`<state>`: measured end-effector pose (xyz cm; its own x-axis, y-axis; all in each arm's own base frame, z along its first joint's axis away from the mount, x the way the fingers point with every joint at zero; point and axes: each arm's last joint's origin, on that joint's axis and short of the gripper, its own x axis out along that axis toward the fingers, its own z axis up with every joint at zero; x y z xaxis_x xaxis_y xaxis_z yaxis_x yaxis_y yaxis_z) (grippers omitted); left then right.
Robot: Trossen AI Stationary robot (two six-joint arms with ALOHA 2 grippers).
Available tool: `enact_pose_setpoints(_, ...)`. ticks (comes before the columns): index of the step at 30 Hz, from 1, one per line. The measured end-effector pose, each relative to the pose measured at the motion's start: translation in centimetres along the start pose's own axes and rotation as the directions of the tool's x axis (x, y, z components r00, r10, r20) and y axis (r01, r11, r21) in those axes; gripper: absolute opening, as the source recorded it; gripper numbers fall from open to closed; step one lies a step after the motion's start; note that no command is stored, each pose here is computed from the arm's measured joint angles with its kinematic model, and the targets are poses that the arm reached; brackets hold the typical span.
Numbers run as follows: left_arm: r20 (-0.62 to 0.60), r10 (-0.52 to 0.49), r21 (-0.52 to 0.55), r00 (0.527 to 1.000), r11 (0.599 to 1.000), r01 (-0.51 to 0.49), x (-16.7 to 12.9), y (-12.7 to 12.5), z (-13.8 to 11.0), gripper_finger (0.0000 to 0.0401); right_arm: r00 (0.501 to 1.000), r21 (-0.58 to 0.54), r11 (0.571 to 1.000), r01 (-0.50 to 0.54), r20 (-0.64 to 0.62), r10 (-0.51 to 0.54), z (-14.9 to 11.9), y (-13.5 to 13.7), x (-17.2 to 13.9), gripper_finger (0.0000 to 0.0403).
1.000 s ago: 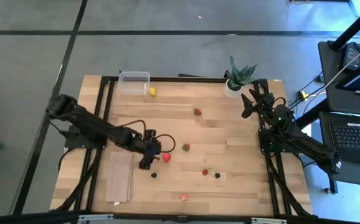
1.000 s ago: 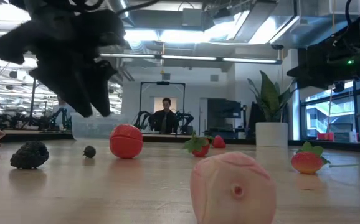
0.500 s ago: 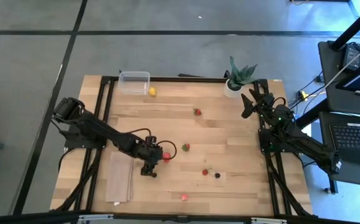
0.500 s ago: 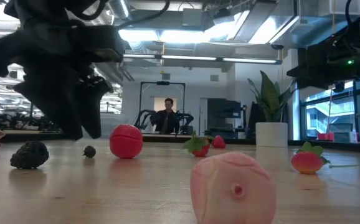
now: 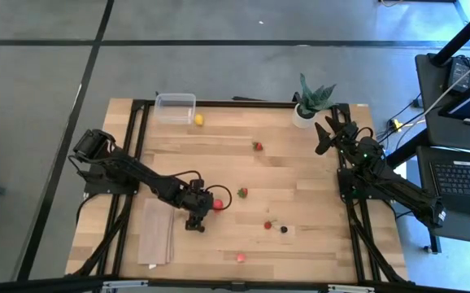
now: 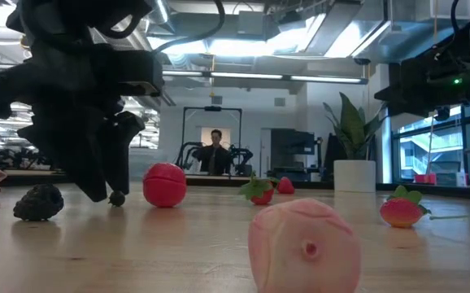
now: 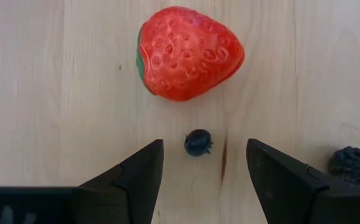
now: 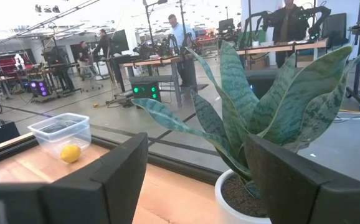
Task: Pick and placing Produce into tupperware
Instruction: Put the blueberry into the transparent container
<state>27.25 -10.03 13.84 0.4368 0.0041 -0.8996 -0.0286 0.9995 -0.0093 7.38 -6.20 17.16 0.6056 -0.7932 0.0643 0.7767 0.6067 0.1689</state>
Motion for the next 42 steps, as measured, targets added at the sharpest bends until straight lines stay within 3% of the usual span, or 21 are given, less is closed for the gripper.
enact_pose_setpoints(8,-0.018,-0.04,-0.062,0.999,0.997,0.039,0.1,0.5,0.2,0.0221,1.0,0.0,1.0,0.0,0.0,0.0,0.0,0.0,0.0,0.0269)
enact_pose_setpoints(13,0.003,-0.002,-0.082,1.0,0.997,0.003,0.2,0.9,0.4,0.0212,1.0,0.0,1.0,0.0,0.0,0.0,0.0,0.0,0.0,0.0269)
enact_pose_setpoints(42,-0.032,-0.02,-0.074,0.999,0.997,0.018,1.7,0.4,0.1,0.0147,1.0,-0.004,1.0,0.0,0.0,0.0,0.0,0.0,0.0,0.0269)
